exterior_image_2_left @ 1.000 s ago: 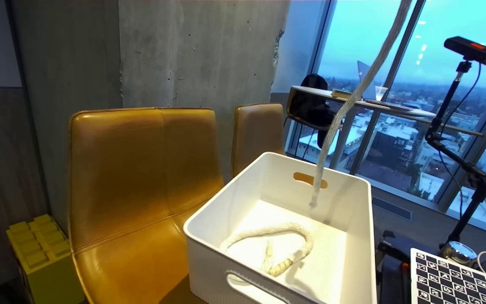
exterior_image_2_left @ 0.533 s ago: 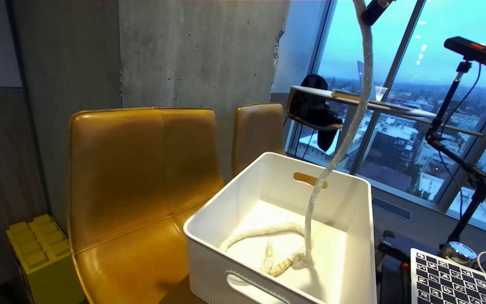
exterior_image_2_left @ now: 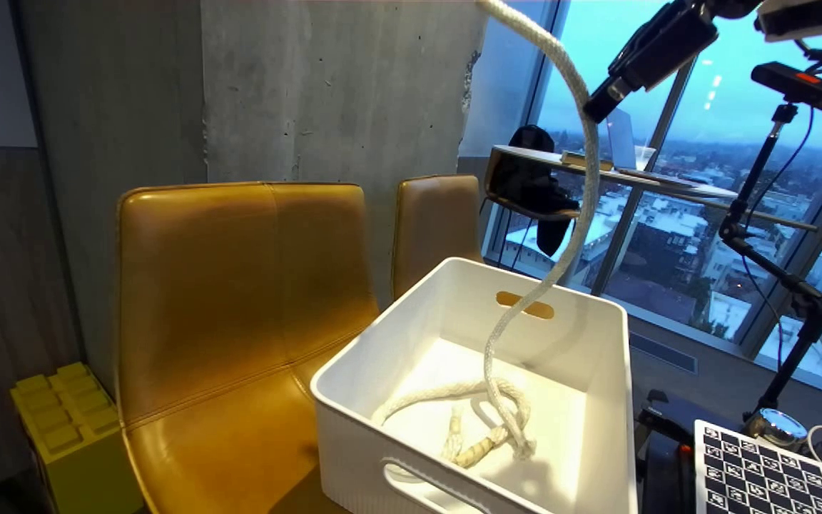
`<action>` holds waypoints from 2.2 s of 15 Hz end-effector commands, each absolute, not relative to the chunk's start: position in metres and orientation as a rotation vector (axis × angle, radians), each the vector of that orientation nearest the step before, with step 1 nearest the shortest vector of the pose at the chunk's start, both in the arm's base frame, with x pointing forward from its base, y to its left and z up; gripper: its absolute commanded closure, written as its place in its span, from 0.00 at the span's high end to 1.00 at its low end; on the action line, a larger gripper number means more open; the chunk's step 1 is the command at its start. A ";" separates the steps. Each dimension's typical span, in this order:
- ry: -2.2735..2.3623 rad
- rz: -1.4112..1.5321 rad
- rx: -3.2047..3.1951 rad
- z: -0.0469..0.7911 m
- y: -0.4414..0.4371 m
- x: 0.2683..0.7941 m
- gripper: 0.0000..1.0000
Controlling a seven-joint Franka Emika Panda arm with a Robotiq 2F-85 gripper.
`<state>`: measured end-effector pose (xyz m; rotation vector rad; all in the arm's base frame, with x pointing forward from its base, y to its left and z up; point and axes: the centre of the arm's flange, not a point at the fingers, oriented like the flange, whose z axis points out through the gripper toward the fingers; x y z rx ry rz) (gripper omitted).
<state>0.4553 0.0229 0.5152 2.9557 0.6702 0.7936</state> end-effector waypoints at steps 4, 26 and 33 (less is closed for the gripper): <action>0.651 0.720 2.985 0.480 0.020 0.446 0.70; 0.290 0.309 3.007 0.306 -0.143 0.465 1.00; 0.299 0.256 2.984 0.259 -0.145 0.479 0.68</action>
